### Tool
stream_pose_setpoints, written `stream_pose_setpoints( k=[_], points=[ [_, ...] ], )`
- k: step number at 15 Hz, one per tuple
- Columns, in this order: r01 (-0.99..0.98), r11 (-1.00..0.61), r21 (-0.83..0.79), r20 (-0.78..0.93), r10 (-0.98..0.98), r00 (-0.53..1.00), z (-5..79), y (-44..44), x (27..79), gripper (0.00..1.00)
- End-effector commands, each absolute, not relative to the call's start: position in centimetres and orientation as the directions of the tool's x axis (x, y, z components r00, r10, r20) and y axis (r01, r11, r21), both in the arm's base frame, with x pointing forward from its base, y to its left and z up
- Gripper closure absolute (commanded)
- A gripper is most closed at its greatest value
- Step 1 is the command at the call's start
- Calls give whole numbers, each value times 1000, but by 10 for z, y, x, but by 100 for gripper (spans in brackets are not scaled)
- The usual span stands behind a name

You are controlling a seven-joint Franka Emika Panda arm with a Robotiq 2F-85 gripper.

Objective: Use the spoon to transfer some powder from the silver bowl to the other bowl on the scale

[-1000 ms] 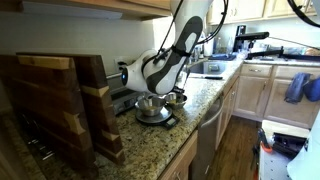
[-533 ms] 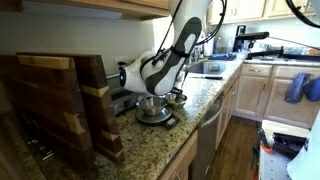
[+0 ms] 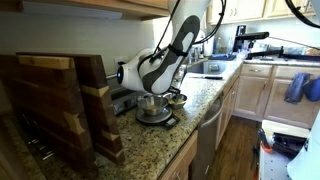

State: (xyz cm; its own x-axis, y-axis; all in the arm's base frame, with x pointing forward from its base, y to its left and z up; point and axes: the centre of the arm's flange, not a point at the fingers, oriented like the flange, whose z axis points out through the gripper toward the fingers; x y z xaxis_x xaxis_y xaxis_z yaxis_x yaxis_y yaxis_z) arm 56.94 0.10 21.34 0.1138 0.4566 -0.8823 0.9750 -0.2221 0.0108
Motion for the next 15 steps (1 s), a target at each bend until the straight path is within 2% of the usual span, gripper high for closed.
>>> stream_pose_setpoints(
  k=[1,15],
  points=[
    [967,-255,19,-858,493,147,225,-1,568,97],
    [906,-421,-40,-715,646,268,244,-13,560,97]
  ],
)
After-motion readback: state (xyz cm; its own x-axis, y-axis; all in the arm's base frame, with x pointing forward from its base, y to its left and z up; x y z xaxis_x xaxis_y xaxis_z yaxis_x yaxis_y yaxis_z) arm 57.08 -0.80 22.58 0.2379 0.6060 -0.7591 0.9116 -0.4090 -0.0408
